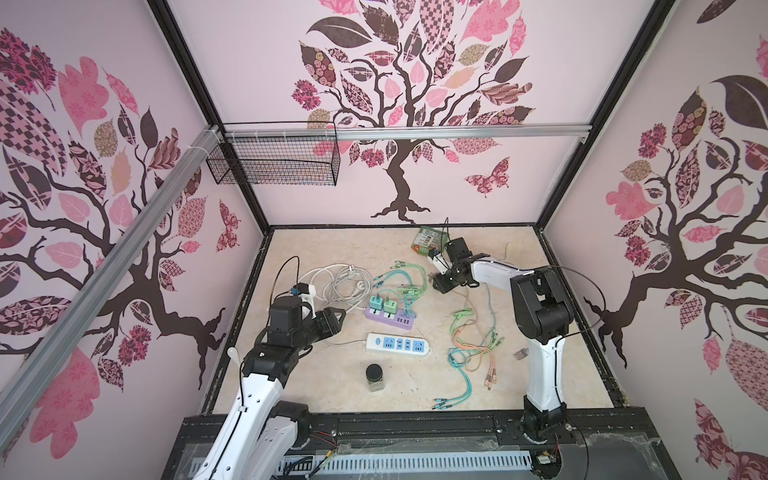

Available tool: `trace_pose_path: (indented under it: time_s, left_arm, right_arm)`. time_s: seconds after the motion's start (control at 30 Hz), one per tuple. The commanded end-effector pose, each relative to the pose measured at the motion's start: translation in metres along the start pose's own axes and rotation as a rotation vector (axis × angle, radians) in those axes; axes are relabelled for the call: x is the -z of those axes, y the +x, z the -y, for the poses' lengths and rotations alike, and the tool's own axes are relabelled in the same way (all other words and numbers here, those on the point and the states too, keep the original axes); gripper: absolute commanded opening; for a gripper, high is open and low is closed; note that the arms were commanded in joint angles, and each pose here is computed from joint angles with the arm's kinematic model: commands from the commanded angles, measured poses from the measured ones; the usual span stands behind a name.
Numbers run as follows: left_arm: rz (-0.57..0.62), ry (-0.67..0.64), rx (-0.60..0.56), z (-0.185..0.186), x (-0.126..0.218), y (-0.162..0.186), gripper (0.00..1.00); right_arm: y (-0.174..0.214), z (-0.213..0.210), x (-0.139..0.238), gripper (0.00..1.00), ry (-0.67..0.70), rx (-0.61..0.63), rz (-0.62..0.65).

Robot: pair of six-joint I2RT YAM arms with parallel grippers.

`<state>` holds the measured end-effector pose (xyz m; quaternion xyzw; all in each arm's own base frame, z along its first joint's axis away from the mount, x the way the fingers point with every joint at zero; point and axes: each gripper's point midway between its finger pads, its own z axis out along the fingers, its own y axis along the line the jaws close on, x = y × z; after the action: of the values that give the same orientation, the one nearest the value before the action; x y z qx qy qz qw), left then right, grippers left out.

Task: Insert the plug
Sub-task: 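Lower the right gripper onto the pink charger and close on it, then lift the pink charger with the right gripper while the left gripper rises toward it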

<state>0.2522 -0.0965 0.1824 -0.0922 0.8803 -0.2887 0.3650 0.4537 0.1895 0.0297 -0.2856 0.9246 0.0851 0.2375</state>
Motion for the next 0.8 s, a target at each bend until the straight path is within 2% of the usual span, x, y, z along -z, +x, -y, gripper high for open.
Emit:
trace_pose_path:
  time_s: [0.0,0.3,0.57,0.77]
  left_arm:
    - [0.028,0.06,-0.016,0.021,0.009,-0.018,0.59]
    - [0.038,0.238,-0.053,0.063,0.021,-0.034,0.72]
    - [-0.026,0.379,-0.076,0.097,0.026,-0.043,0.73]
    - [-0.081,0.472,-0.091,0.121,0.023,-0.046,0.73]
  right_arm:
    - [-0.03,-0.003,0.057,0.33,0.03,-0.036,0.124]
    - [-0.052,-0.018,0.136,0.32,0.098,-0.004,0.243]
    - [-0.055,-0.055,0.177,0.33,0.076,0.071,0.318]
    - [-0.062,-0.095,0.215,0.34,0.005,0.151,0.408]
